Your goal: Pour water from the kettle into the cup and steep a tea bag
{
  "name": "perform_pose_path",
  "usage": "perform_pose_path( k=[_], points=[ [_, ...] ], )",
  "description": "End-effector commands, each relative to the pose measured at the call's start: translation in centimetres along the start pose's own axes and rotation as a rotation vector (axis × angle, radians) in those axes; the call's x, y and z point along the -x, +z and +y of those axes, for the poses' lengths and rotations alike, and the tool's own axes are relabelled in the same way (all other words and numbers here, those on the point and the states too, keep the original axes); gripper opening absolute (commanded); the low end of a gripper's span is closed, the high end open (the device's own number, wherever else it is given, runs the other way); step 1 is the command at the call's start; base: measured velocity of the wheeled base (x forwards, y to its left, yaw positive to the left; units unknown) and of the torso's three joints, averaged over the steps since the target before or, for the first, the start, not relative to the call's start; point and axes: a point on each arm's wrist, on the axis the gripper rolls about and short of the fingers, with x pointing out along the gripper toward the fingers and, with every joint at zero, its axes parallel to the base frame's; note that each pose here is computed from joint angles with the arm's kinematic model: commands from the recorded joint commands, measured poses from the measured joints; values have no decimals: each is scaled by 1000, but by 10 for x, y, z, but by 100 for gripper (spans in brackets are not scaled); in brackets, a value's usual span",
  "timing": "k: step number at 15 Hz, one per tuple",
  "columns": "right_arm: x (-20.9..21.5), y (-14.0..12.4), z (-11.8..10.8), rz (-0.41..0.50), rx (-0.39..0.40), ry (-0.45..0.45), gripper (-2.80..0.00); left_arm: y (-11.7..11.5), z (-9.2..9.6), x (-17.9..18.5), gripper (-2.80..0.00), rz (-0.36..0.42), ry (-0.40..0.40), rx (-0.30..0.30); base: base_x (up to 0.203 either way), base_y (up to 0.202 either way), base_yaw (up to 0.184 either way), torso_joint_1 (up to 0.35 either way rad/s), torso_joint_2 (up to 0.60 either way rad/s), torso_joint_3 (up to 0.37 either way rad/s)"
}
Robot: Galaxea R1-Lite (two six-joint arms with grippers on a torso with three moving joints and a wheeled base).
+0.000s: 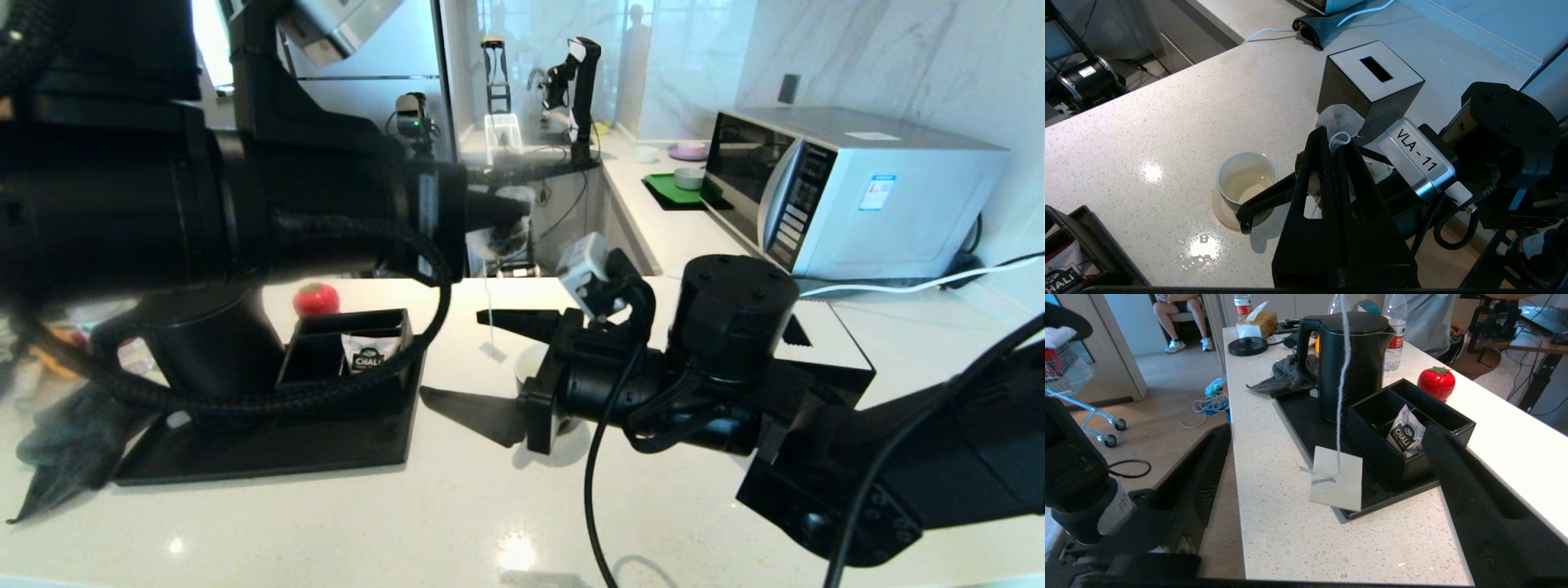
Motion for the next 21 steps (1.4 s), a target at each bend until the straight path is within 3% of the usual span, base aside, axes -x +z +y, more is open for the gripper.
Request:
perform_pose_path(
  k=[1, 16, 21],
  points=[
    [0, 1, 0, -8, 2, 3, -280, 0, 0, 0, -280, 2, 0, 1, 0, 0, 0, 0, 0, 0],
    [1, 0, 1, -1, -1, 3, -280, -6, 1, 4, -280, 18, 6, 1, 0, 0, 0, 0, 0, 0],
    [4, -2, -5, 8, -1, -17, -280, -19, 2, 9, -280, 55, 8, 2, 0, 0, 0, 0, 0, 0]
  ],
)
